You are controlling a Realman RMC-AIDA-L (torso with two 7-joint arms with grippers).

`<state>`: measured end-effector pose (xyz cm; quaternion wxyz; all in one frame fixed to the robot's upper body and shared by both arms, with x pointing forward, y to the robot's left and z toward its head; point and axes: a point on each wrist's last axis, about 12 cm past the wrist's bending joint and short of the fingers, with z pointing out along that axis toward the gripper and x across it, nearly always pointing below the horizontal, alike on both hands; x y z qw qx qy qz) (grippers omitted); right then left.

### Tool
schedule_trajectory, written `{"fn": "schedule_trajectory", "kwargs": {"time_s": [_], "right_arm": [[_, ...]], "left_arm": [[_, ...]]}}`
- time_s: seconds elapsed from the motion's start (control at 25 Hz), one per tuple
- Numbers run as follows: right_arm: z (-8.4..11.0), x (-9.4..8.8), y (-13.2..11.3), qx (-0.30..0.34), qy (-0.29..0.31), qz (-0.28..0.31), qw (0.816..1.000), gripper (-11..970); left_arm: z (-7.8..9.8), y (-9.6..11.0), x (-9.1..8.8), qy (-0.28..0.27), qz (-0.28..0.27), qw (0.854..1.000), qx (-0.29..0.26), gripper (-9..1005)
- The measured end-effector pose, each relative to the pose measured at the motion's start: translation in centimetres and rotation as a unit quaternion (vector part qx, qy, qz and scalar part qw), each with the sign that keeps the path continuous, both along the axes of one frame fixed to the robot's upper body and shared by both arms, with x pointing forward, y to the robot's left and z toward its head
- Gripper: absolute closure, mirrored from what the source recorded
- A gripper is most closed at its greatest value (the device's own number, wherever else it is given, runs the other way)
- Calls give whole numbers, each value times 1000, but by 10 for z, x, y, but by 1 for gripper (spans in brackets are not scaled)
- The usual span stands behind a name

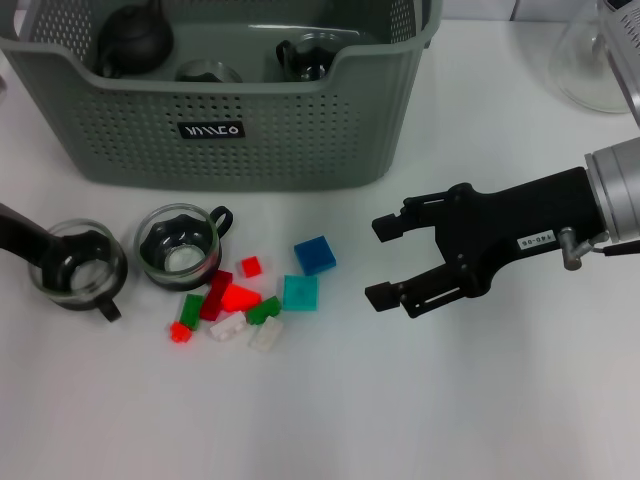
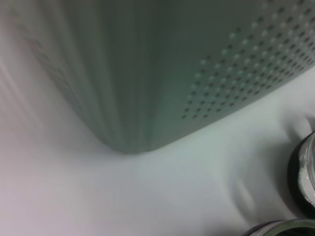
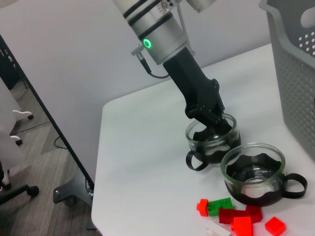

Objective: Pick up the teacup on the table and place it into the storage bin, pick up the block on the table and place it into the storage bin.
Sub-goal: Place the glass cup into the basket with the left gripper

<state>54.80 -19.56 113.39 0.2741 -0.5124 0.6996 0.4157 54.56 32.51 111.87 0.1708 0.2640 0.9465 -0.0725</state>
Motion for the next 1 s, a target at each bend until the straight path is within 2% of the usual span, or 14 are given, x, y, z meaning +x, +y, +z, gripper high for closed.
{"fn": "schedule_trajectory", "kwargs": {"time_s": [0.2,0.32,0.44,0.6,0.64,0.68,0.76,0.88,0.92,1.0], "right_arm": [[1,1,-2,1,-1,-3,1000,28],[1,2,-6,-1,0,-7,1000,27],[2,2,-12,-6,-1,-9,1000,27],[4,3,-22,-16,3,-9,1000,27],[4,3,-24,-19,7,-7,1000,27],[5,3,-27,-22,12,-5,1000,27],[9,2,-33,-23,25,-5,999,27],[16,2,-43,-14,42,-11,999,32],[19,2,-47,-9,47,-15,999,32],[24,2,-56,0,54,-25,998,32]], "left_arm": [[21,10,-8,-12,19,1000,6,946],[39,15,-21,-12,22,999,-26,946],[60,13,-29,-29,-7,992,-125,947],[83,-1,-28,-73,-73,964,-246,947],[95,-12,-25,-100,-104,948,-285,947],[97,-14,-24,-106,-110,944,-293,947],[114,-29,-16,-140,-141,923,-329,947],[140,-53,4,-187,-172,900,-353,947],[148,-62,13,-200,-174,898,-350,947],[158,-76,30,-215,-165,905,-328,947]]}}
